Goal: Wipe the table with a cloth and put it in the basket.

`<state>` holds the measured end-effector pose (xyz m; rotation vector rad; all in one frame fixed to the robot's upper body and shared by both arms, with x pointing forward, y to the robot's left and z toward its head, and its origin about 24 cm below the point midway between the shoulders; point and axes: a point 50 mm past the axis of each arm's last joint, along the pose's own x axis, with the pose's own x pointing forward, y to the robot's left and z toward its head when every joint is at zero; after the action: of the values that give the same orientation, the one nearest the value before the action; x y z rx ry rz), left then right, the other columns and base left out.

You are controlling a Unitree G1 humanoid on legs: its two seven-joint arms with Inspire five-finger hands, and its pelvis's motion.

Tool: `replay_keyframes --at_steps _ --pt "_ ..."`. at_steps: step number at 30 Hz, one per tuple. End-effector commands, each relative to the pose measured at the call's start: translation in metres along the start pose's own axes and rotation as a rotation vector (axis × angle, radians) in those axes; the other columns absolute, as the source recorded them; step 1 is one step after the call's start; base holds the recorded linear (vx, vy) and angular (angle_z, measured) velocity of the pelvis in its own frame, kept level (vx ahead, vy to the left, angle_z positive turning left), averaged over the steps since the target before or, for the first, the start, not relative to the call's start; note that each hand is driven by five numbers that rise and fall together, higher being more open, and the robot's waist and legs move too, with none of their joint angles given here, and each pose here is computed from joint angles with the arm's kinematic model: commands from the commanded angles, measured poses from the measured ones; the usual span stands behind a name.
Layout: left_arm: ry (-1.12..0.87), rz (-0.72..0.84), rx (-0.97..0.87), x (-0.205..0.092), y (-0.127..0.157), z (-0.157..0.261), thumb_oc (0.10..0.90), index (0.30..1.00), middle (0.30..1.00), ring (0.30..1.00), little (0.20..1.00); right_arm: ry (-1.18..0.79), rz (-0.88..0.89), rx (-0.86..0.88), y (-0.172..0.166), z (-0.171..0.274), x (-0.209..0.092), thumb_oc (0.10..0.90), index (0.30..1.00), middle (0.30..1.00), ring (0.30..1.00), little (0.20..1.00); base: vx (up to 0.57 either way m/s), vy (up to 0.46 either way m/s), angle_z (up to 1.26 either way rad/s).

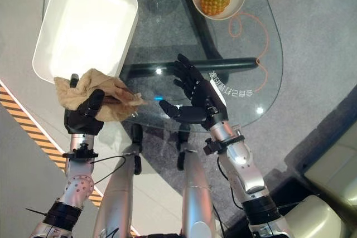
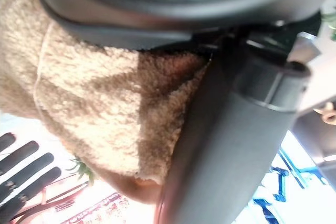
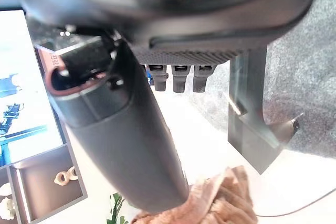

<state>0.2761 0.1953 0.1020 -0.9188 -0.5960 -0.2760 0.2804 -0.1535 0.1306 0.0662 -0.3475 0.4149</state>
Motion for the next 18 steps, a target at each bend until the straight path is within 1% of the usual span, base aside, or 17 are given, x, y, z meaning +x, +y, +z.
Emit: replay_keyframes --at_steps 1,7,11,18 --pt "-0.19 -0.251 0.078 0.014 -0.037 0.028 0.1 0.3 0.3 0.3 0.2 -0.054 0.007 -0.038 -0.003 0.014 -0.009 0.8 0.9 0.9 0.9 0.9 -0.02 0.007 -0.05" --pt "-0.305 -0.269 0.184 0.017 -0.05 0.045 0.1 0.3 0.3 0.3 0.2 0.169 0.031 -0.059 -0.004 -0.02 -0.016 0.8 0.9 0.9 0.9 0.9 -0.01 0.005 -0.03" --pt "-0.37 -0.181 0.307 0.026 -0.053 0.055 0.1 0.3 0.3 0.3 0.2 0.343 0.104 -0.065 0.002 -0.048 -0.021 0.8 0.9 0.9 0.9 0.9 0.0 0.023 0.0" --pt "-0.449 -0.085 0.452 0.043 -0.056 0.065 0.1 0.3 0.3 0.3 0.2 0.535 0.203 -0.056 0.008 -0.076 -0.025 0.8 0.9 0.9 0.9 0.9 0.01 0.05 0.03"
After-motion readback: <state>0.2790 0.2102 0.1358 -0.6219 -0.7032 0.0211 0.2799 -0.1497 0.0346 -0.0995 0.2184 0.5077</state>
